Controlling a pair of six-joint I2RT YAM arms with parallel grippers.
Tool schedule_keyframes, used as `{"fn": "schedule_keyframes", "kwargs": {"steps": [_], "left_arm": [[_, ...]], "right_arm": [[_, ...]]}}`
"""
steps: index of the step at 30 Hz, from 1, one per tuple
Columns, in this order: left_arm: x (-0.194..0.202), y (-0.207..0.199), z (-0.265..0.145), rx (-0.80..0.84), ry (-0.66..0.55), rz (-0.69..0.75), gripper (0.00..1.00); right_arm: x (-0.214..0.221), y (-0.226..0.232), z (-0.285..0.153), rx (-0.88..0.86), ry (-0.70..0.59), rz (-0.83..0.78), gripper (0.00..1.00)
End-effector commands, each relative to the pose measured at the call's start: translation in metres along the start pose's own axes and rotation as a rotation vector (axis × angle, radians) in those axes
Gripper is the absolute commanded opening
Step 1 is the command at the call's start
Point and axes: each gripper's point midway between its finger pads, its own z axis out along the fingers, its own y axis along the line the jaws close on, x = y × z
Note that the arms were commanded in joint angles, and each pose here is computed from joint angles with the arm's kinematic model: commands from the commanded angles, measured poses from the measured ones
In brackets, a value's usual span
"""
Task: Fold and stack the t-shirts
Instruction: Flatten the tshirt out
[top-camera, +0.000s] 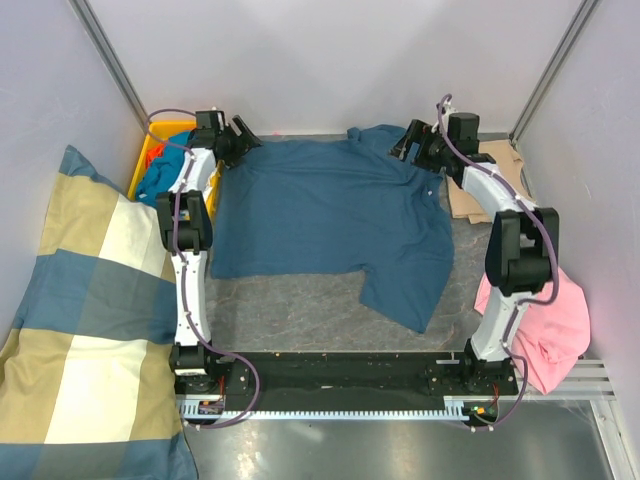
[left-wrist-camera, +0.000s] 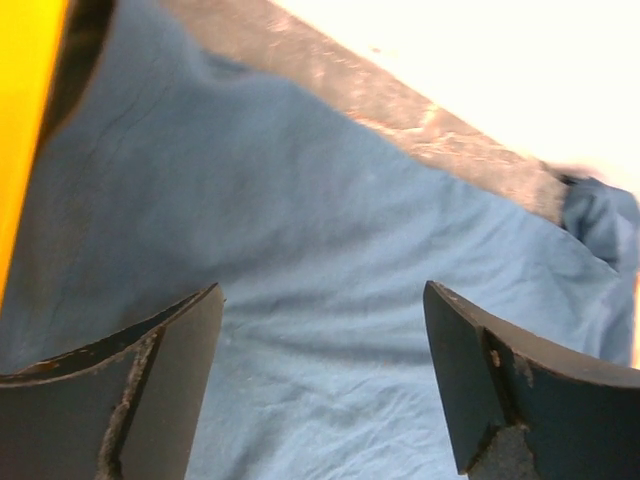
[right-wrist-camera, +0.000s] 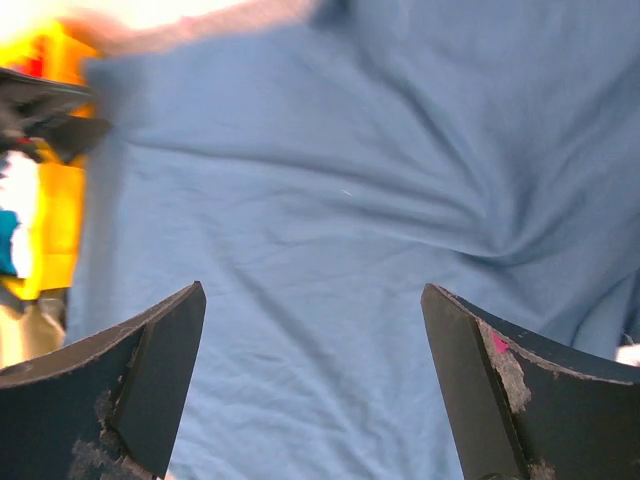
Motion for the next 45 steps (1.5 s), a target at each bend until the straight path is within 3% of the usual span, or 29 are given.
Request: {"fn": "schedule_keyframes", "kwargs": {"steps": [1,4,8,11,12,14,15,21,28,32,35,45], "left_arm": [[-0.027,-0.048,-0.021,0.193,-0.048,0.022,0.96],[-0.020,-0.078,-0.037,0.265,-0.033,0.050,1.00],[-0.017,-0.140,-0.094,0.338,-0.079,0.146,1.00],[0.010,-0.149,-0.114,0.314,-0.067,0.187,1.00],[0.014,-0.176,-0.143,0.344,-0.097,0.231,1.00],[0.042,-0.164,-0.151,0.277,-0.086,0.284,1.00],[0.049,-0.182,-0.174,0.292,-0.113,0.321,1.00],[0.132,-0.112,-0.211,0.023,-0.075,0.380,1.00],[0.227,0.018,-0.281,-0.241,-0.045,0.204,1.00],[0.240,0.053,-0.328,-0.308,-0.151,0.125,0.98],[0.245,0.075,-0.340,-0.382,-0.175,0.108,0.95],[0.227,0.066,-0.330,-0.421,-0.188,0.106,0.95]], "right_arm": [[-0.037,0.036,-0.046,-0.028,-0.120,-0.097,0.98],[-0.040,0.050,-0.071,-0.013,-0.144,-0.115,0.98],[-0.032,0.062,-0.103,0.118,-0.181,-0.143,0.98],[-0.009,0.058,-0.116,0.242,-0.145,-0.146,0.98],[0.009,0.052,-0.117,0.278,-0.103,-0.147,0.98],[0.024,0.053,-0.126,0.325,-0.106,-0.156,0.98],[0.043,0.044,-0.127,0.356,-0.072,-0.150,0.98],[0.114,0.016,-0.148,0.484,0.033,-0.116,0.98],[0.179,-0.007,-0.187,0.592,0.074,0.032,0.98],[0.214,-0.009,-0.211,0.629,0.067,0.089,0.98],[0.241,-0.017,-0.225,0.677,0.064,0.104,0.98],[0.282,-0.044,-0.242,0.752,0.015,0.202,0.97]]}}
